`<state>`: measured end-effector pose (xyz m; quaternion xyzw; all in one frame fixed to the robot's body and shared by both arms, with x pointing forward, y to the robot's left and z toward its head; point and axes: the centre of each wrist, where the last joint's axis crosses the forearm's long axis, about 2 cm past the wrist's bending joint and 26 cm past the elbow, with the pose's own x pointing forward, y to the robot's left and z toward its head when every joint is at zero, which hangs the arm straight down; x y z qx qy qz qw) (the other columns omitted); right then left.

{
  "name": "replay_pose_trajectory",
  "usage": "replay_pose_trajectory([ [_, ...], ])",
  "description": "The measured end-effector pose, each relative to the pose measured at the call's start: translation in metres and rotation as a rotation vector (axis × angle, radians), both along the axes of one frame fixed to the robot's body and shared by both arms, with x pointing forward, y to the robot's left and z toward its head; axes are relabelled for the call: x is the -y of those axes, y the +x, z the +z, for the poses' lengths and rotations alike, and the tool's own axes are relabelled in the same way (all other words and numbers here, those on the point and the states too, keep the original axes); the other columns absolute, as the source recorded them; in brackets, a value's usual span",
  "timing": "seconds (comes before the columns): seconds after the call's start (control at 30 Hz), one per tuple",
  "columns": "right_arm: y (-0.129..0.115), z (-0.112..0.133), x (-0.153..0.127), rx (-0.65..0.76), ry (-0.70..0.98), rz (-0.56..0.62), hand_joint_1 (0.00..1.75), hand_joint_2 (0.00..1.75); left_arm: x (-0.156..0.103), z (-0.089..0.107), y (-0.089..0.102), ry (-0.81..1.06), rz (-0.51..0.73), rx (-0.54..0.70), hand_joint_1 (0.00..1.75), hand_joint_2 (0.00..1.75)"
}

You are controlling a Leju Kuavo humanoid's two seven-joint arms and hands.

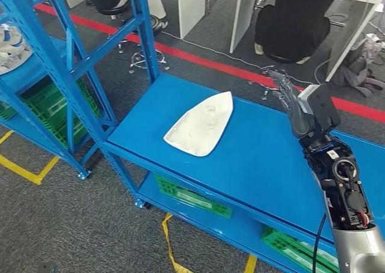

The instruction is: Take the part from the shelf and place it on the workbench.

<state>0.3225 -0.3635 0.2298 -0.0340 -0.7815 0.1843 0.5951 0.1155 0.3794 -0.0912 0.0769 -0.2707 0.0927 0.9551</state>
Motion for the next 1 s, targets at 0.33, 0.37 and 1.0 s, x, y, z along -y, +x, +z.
replay_pose_trajectory([
  [0.33, 0.0014, 0.0027, -0.0003, 0.006, -0.003, 0.003, 0.0, 0.0, 0.0003, 0.0007, 0.0029, 0.0, -0.003, 0.005, 0.0, 0.0],
  [0.37, 0.0014, 0.0026, -0.0005, 0.005, -0.004, 0.004, 0.0, 0.0, 0.0009, 0.0005, 0.0026, 0.0, -0.004, 0.004, 0.0, 0.0],
  [1.0, 0.0046, 0.0025, -0.0005, -0.003, -0.022, -0.009, 0.0, 0.0, 0.0014, -0.0006, -0.0014, 0.005, 0.01, -0.004, 0.0, 0.0],
])
